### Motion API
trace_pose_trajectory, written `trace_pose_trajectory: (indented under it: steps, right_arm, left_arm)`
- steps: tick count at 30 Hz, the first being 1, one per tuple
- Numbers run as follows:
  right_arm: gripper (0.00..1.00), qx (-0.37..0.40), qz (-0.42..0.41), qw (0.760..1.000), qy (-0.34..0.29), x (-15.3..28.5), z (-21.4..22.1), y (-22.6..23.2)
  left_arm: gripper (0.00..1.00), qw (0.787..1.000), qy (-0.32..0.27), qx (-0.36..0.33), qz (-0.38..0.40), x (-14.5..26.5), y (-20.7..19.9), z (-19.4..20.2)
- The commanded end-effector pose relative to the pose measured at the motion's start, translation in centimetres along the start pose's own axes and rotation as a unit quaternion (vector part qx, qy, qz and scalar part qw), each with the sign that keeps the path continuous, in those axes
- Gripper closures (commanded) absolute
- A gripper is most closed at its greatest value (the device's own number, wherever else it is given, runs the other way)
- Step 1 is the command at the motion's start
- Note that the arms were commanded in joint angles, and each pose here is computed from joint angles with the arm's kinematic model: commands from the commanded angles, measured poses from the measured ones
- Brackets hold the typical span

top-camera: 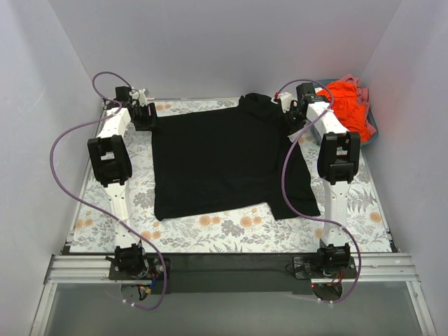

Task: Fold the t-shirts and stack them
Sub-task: Flatten the tshirt out

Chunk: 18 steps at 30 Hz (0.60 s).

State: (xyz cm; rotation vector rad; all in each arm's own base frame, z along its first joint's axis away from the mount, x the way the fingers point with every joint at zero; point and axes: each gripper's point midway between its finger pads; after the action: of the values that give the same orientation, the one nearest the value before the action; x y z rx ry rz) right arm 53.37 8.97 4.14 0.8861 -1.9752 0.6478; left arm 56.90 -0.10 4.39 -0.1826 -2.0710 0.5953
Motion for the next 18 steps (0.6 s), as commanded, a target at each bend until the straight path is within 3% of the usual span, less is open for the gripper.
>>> trace_pose_trajectory:
  steps: [1,18]
  right_arm:
    - [0.73,0.011,0.010,0.998,-0.060,4.4,-3.6,0.0]
    - [0.74,-0.010,-0.022,1.000,-0.012,-1.0,0.1,0.9]
  left_arm:
    - [0.47,0.998,-0.048,-0.029,0.006,2.5,-2.0,-3.4]
    - [0.45,0.999,-0.028,-0.031,0.019,-0.2,-3.1,-2.0]
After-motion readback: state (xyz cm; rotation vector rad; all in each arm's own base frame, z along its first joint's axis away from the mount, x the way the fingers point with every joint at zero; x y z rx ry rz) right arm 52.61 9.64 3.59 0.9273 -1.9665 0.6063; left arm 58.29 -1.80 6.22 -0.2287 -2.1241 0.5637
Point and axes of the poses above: each gripper's point midway between its finger pads, its own x axis back along the fingers, its own y axis along the line the jaws close on, z = x × y, and after that the axes turned 15 degrees about x, right-handed
